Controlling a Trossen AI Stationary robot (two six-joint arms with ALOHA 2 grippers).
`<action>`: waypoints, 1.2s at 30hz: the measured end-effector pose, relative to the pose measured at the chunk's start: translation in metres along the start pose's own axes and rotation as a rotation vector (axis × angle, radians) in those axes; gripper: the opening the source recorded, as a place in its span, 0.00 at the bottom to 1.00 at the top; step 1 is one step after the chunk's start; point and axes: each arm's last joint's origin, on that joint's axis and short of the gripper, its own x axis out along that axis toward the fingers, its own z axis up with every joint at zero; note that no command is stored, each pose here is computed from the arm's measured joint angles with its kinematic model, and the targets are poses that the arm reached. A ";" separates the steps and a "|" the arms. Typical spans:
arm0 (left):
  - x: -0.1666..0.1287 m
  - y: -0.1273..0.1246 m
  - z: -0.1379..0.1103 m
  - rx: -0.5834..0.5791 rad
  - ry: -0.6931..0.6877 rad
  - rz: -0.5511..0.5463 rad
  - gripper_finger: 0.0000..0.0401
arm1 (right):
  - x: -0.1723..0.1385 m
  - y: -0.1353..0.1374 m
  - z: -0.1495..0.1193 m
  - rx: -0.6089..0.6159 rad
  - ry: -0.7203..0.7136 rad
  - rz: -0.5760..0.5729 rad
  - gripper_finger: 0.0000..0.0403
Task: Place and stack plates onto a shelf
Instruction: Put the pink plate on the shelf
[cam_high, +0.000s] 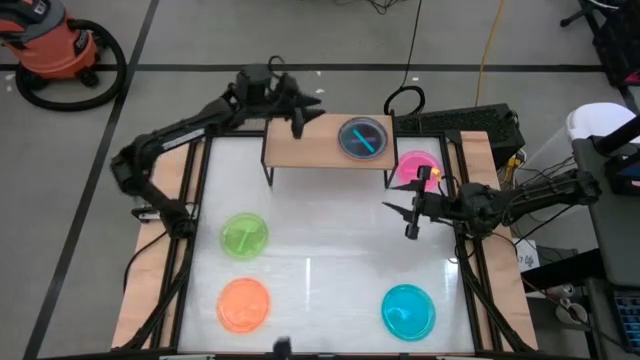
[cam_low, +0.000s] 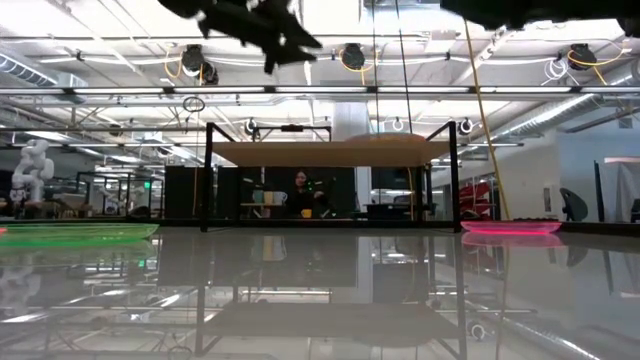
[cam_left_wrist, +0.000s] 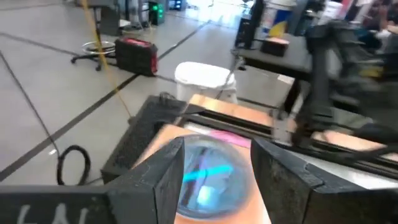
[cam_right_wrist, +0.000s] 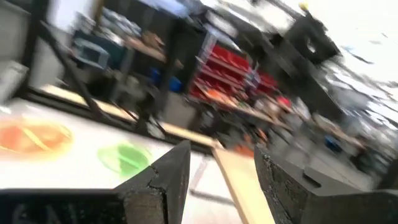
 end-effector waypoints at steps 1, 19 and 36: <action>-0.006 -0.013 0.000 0.007 -0.002 -0.019 0.46 | 0.000 0.000 -0.002 -0.002 0.028 -0.022 0.40; -0.088 -0.133 -0.129 0.072 -0.305 -0.017 0.33 | 0.000 0.000 -0.014 0.081 0.298 -0.112 0.40; -0.094 -0.128 -0.164 0.036 -0.292 -0.021 0.33 | 0.025 -0.007 -0.036 0.163 0.688 -0.228 0.40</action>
